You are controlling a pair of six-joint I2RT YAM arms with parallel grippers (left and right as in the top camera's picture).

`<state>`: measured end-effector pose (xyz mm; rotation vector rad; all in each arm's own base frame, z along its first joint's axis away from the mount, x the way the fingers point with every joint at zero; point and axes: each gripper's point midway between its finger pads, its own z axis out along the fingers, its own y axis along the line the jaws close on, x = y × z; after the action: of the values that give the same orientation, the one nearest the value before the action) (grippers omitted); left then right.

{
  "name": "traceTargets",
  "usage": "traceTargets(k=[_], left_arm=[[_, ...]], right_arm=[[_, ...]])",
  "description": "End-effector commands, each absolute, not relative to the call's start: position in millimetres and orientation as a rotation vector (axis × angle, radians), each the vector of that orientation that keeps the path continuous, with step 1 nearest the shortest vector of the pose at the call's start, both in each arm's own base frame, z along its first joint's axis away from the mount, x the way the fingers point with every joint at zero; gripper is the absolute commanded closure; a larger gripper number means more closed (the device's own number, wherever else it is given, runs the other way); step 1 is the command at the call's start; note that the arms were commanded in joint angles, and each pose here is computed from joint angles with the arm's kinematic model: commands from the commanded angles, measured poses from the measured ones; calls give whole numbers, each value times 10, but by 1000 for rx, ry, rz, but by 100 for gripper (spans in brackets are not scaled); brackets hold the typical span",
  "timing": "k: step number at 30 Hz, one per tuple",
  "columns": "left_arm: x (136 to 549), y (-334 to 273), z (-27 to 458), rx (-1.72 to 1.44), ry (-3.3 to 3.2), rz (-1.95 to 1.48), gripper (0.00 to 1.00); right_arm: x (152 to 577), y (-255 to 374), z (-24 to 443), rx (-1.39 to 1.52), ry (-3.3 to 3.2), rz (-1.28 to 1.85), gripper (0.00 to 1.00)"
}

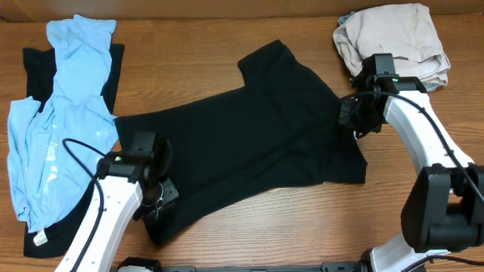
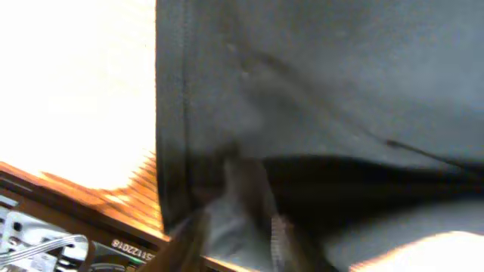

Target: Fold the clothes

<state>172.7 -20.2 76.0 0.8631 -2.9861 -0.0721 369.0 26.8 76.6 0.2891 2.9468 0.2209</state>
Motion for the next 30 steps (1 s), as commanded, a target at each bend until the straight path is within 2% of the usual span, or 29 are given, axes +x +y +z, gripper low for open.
traceTargets(k=[1,2,4,10,14,18,21,26,30], left_arm=[[1722,-153,666,863,-2957,-148,20],[1734,-154,649,862,-2954,-151,11],[1793,-142,619,863,-2967,-159,0],[2122,3,790,934,-3049,-91,0],[2340,-221,999,586,-3161,218,0],[2272,-500,1011,386,-3124,417,15],[2136,-561,963,302,-3068,389,21],[1875,-521,913,299,-2958,277,23],[1858,-512,915,348,-2945,263,23]], right_arm=[[3728,274,758,264,2935,229,25],[3738,274,762,247,2931,227,18],[3750,275,764,243,2926,228,11],[3826,309,977,219,2899,264,8],[3817,343,1109,194,2889,292,8],[3778,362,1103,195,2904,308,7],[3767,362,1101,194,2909,307,5],[3769,386,1105,161,2906,325,4],[3792,386,1110,158,2897,325,2]])
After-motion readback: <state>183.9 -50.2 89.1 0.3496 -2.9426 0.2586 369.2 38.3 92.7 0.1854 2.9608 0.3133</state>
